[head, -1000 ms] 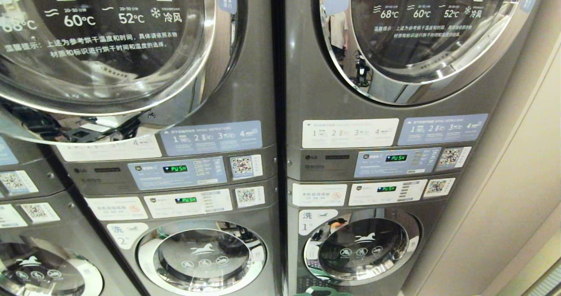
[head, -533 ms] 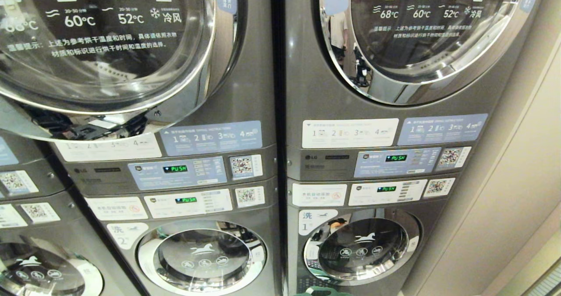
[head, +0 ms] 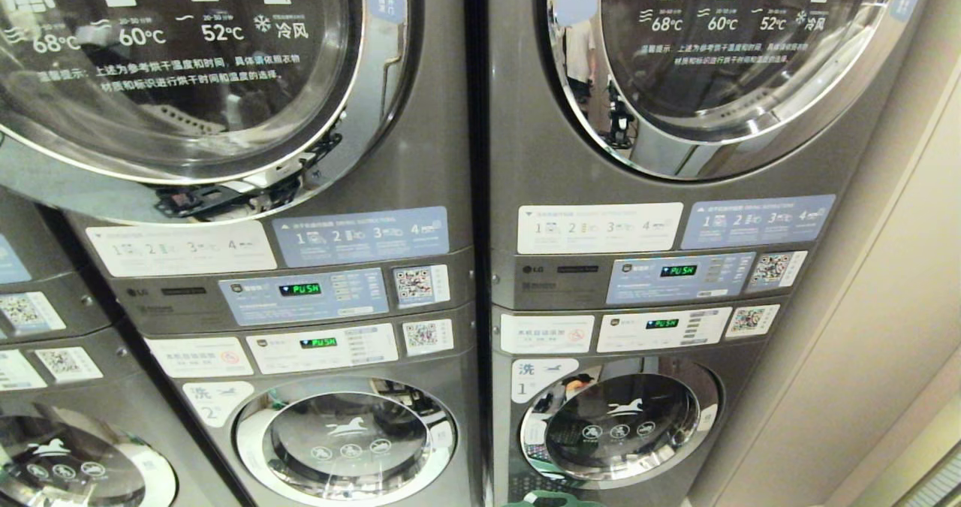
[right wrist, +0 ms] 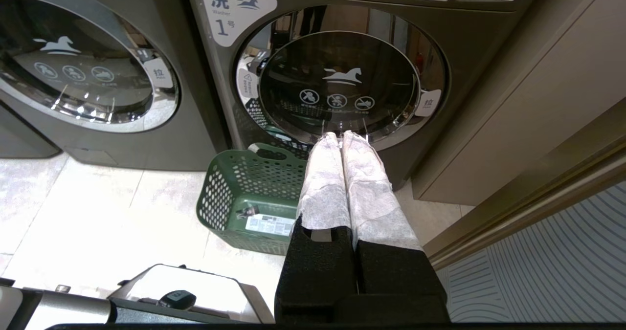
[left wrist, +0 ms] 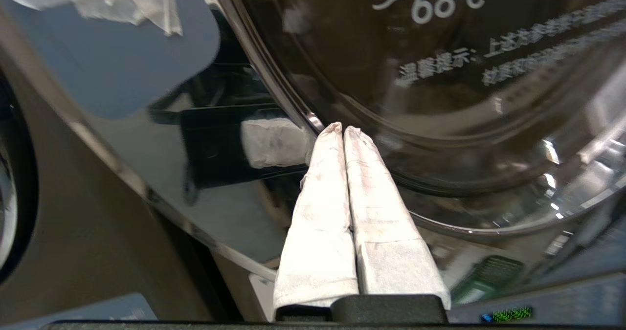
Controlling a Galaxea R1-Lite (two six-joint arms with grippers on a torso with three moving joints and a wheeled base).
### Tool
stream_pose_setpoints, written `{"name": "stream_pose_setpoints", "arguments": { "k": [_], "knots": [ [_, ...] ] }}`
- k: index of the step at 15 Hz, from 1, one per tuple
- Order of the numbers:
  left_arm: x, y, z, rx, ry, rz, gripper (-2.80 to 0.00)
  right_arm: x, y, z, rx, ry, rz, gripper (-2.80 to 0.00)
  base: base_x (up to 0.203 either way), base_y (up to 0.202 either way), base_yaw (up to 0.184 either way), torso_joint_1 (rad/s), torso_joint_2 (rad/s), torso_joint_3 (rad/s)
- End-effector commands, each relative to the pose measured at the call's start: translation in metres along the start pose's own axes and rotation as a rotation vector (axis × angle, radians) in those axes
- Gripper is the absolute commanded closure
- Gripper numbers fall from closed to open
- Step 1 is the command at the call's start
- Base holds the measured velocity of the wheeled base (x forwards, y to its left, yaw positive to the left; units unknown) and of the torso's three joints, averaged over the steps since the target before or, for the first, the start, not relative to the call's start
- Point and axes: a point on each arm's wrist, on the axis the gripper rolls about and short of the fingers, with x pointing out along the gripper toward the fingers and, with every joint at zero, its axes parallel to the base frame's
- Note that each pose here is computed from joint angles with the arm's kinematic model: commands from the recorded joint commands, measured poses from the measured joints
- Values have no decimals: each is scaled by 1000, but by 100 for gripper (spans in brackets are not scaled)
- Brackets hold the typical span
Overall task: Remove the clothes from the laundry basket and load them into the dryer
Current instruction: Close the dryer
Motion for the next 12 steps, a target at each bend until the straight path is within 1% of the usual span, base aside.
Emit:
{"name": "stream_pose_setpoints", "arguments": {
  "k": [1,3,5,6,9,10,12],
  "knots": [
    [22,9,-24,-11,13,6,0,0,0,1,-4,5,10,0,0,0,0,0,0,0],
    [38,10,-29,-7,-6,33,0,0,0,1,-6,7,15,0,0,0,0,0,0,0],
    [51,11,-40,-15,-3,52,0,0,0,1,-33,0,96,0,0,0,0,0,0,0],
    [57,11,-46,-19,0,56,0,0,-1,0,-41,-3,121,0,0,0,0,0,0,0],
    [78,13,-66,-23,-4,44,0,1,-1,0,-17,-3,95,0,0,0,0,0,0,0],
    [89,14,-74,-19,-15,48,0,1,-1,0,-14,-22,95,0,0,0,0,0,0,0],
    [110,14,-83,1,-52,88,0,3,-1,0,-14,-45,95,0,0,0,0,0,0,0]
  ]
}}
